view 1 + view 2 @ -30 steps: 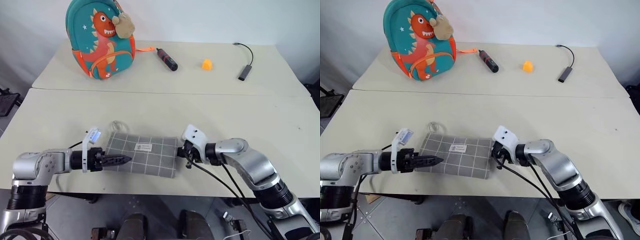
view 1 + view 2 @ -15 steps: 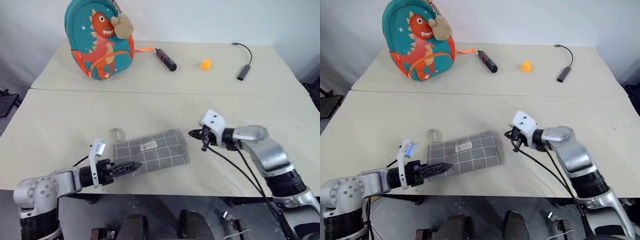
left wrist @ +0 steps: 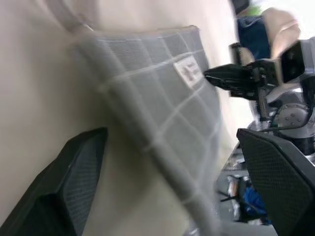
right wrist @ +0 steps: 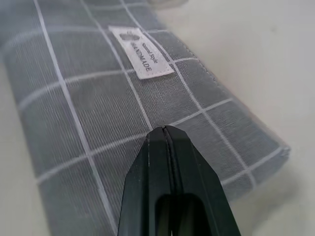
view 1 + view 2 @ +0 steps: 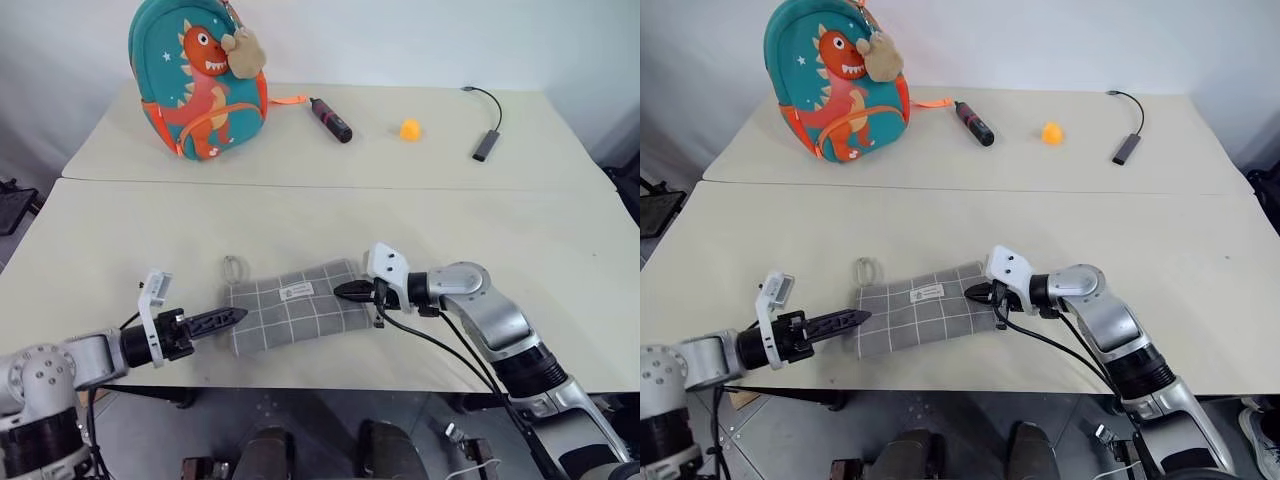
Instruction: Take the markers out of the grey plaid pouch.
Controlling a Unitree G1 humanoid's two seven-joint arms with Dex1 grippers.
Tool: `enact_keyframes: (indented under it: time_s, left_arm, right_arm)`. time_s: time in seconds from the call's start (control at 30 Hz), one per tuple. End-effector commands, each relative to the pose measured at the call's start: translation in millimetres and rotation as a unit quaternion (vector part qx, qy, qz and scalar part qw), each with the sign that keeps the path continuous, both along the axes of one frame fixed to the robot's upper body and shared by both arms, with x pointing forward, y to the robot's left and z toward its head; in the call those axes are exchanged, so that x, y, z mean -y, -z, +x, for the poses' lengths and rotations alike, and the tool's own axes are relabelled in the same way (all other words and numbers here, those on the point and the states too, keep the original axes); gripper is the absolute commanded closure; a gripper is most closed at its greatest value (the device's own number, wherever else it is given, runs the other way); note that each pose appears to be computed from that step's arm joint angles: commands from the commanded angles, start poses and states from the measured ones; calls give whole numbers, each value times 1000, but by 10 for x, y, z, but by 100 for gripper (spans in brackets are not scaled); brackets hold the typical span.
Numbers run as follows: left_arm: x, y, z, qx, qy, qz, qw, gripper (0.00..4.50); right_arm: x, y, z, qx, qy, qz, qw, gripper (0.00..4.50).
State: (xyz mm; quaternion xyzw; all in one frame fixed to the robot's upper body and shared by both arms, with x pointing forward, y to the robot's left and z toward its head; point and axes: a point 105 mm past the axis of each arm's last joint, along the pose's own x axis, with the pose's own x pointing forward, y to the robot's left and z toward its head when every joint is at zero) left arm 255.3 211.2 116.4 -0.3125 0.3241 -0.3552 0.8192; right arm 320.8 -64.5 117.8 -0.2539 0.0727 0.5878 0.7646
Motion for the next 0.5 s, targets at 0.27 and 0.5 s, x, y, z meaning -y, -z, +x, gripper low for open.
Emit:
enact_keyframes:
  time_s: [0.27,0.5]
  left_arm:
    - [174,60,127,-56,26,-56,996,0]
    - [319,101,183,-75,41,-81,993,42]
  right_arm:
    - [52,110,-9,1,-14,-23,1000,448]
    - [57,94,-7,7,-15,-23,1000,450]
